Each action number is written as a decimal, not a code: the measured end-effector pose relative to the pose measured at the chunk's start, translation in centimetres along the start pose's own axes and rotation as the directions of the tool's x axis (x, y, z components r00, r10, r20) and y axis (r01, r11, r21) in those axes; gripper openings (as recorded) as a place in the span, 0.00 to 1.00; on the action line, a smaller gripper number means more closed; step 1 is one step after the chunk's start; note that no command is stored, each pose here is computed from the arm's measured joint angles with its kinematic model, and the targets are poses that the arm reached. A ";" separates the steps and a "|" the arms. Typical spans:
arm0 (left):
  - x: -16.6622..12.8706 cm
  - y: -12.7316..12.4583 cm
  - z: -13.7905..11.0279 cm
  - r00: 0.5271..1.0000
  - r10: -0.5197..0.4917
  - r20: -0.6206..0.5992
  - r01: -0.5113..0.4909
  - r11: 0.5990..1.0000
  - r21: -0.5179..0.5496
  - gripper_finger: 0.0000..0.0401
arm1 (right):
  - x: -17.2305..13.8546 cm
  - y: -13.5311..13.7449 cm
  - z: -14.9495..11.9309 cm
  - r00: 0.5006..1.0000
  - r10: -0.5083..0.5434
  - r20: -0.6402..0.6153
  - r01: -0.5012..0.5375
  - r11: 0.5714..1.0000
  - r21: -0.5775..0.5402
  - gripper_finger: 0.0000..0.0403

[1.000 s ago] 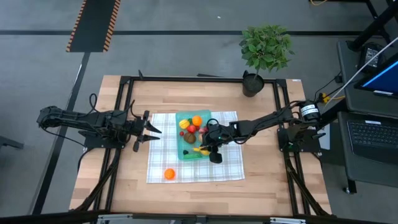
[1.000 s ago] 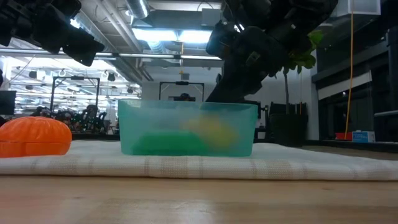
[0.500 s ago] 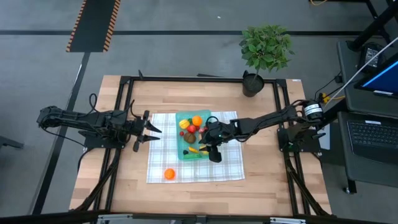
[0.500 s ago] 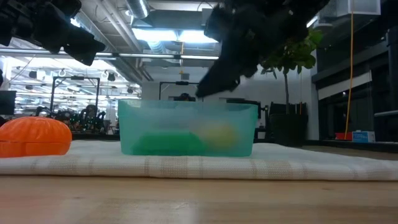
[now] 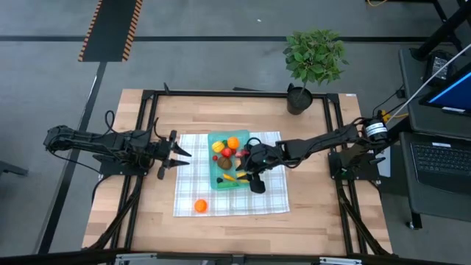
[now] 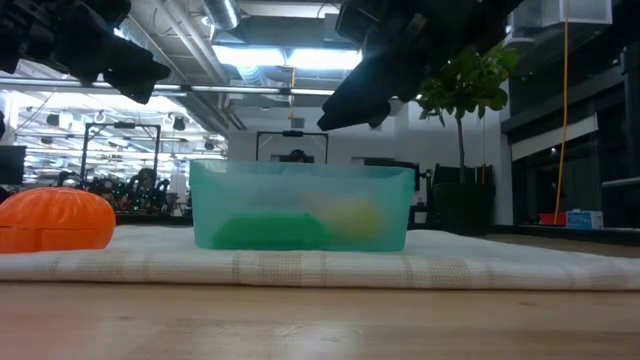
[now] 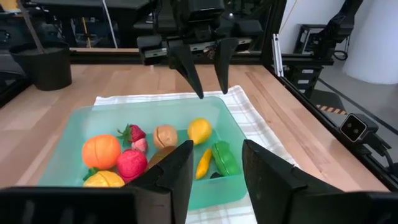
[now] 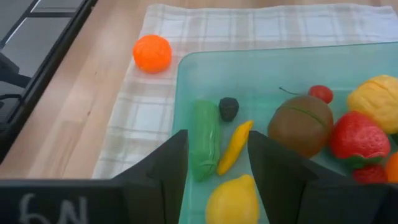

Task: Pick and placing Produce into tupperware
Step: Put the pumpkin into the blue bin

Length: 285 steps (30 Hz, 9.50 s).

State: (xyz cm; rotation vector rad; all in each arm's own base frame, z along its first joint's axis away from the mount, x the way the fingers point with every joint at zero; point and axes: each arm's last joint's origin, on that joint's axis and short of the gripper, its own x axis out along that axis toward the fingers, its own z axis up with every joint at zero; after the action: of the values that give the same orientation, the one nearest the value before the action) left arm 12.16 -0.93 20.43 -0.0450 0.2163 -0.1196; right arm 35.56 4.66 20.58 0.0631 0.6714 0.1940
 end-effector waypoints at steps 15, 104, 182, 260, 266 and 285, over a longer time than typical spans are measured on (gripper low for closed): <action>0.0 -0.1 -0.2 1.000 -0.023 -0.020 0.022 0.999 -0.029 0.79 | 0.0 0.3 0.0 1.000 0.006 0.000 -0.006 1.000 0.001 0.42; 14.0 -18.4 1.7 0.616 0.208 -0.760 -0.214 0.972 0.092 0.91 | -8.4 7.6 -7.9 0.817 0.334 0.469 -0.220 0.934 -0.281 0.42; 16.5 -15.1 -3.5 0.578 0.074 -0.813 -0.239 0.967 -0.082 0.91 | -8.3 7.6 -8.1 0.830 0.331 0.449 -0.223 0.935 -0.276 0.42; 8.9 -12.0 4.1 0.959 0.152 -0.240 -0.130 0.986 0.108 0.59 | -8.4 7.6 -7.9 0.821 0.333 0.464 -0.193 0.926 -0.325 0.42; 7.9 -11.1 2.7 0.993 0.104 -0.062 -0.098 0.991 0.090 0.59 | -8.5 7.6 -7.8 0.814 0.335 0.475 -0.171 0.919 -0.356 0.42; 7.7 -8.7 0.9 0.996 0.064 0.062 -0.070 0.992 0.107 0.59 | -8.5 7.6 -7.7 0.806 0.337 0.486 -0.164 0.917 -0.364 0.42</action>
State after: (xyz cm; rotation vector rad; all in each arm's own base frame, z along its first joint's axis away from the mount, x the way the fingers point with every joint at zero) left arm 18.84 -10.43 20.20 0.0670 0.1522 -0.0631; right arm 23.02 10.39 20.71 -0.0916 0.0517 0.5190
